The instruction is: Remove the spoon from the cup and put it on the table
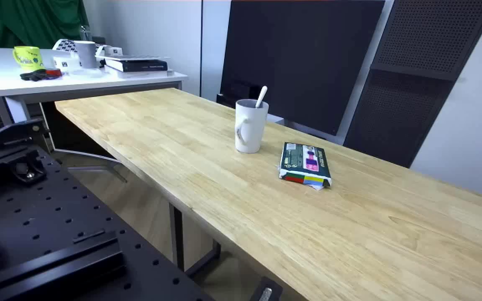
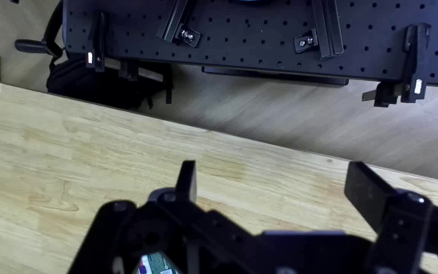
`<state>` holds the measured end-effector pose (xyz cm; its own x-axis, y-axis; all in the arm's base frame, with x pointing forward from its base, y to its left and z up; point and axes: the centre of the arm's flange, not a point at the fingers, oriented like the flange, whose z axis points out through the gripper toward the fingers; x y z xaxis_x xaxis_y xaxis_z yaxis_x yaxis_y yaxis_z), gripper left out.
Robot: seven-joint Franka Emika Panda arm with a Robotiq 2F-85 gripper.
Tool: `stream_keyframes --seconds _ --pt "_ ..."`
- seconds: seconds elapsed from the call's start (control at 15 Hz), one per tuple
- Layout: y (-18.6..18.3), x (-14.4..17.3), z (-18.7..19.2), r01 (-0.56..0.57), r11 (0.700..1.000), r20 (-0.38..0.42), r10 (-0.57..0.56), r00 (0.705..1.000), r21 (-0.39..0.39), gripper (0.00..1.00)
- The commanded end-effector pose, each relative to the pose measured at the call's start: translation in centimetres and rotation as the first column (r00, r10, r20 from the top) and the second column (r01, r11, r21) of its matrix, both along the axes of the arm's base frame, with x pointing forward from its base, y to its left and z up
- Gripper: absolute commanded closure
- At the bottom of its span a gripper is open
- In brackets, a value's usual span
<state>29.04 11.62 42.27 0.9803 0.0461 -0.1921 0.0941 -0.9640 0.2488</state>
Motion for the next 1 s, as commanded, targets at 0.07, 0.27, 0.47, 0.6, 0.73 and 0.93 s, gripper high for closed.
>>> stream_keyframes --seconds 0.07,0.27,0.47,0.6,0.73,0.93 --pt "0.0 0.0 0.0 0.0 1.0 0.0 0.0 1.0 0.0 0.0" --pt "0.0 0.0 0.0 0.0 1.0 0.0 0.0 1.0 0.0 0.0" --pt "0.0 0.0 0.0 0.0 1.0 0.0 0.0 1.0 0.0 0.0" --pt "-0.2 0.4 0.0 -0.019 1.0 -0.011 0.019 1.0 0.015 0.0" --pt "-1.2 1.9 0.1 -0.027 0.999 -0.025 0.028 0.999 0.026 0.0" --pt "-3.5 4.6 0.2 -0.033 0.998 -0.021 0.034 0.999 0.055 0.0"
